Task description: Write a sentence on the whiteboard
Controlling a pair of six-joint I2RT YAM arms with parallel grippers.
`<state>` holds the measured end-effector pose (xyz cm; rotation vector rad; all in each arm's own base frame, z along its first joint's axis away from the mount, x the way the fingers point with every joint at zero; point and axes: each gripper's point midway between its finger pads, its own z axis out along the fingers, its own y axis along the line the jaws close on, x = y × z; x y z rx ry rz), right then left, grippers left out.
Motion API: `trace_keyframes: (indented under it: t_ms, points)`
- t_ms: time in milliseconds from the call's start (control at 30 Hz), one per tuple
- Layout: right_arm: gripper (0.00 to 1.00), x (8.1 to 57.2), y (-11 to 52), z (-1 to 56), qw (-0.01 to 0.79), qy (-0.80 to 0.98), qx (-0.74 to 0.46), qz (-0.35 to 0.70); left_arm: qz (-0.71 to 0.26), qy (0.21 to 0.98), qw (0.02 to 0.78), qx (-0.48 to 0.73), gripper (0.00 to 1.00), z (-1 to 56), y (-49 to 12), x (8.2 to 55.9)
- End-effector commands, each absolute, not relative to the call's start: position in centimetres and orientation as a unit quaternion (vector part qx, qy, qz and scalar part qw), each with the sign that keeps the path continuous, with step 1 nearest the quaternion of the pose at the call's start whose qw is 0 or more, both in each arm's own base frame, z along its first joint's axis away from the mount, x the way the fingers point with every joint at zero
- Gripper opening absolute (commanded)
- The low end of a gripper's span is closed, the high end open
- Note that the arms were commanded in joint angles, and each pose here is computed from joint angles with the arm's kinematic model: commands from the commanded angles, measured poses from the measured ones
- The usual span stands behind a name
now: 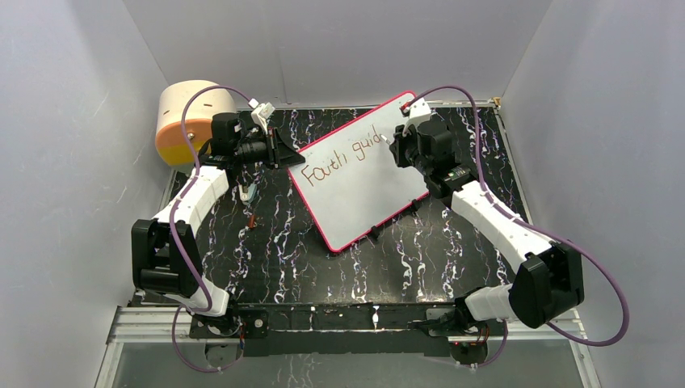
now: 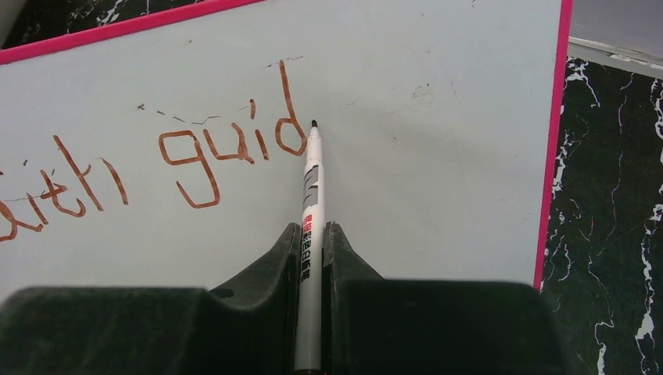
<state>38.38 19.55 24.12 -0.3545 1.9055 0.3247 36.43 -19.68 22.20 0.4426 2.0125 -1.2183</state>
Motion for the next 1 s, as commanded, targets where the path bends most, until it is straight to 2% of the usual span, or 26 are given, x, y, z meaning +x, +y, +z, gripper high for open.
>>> trace_keyframes:
  t_ms: [0,967]
  points:
    - [0.0,39.6,19.9,27.0,0.59,0.782,-0.137,0.15,-0.436,0.821,0.334,0.155,0.0,18.4,-19.5,36.4]
    - [0.0,41.2,19.2,27.7,0.605,0.774,-0.125,0.14,-0.436,0.82,0.335,0.158,0.0,18.5,-19.5,36.4]
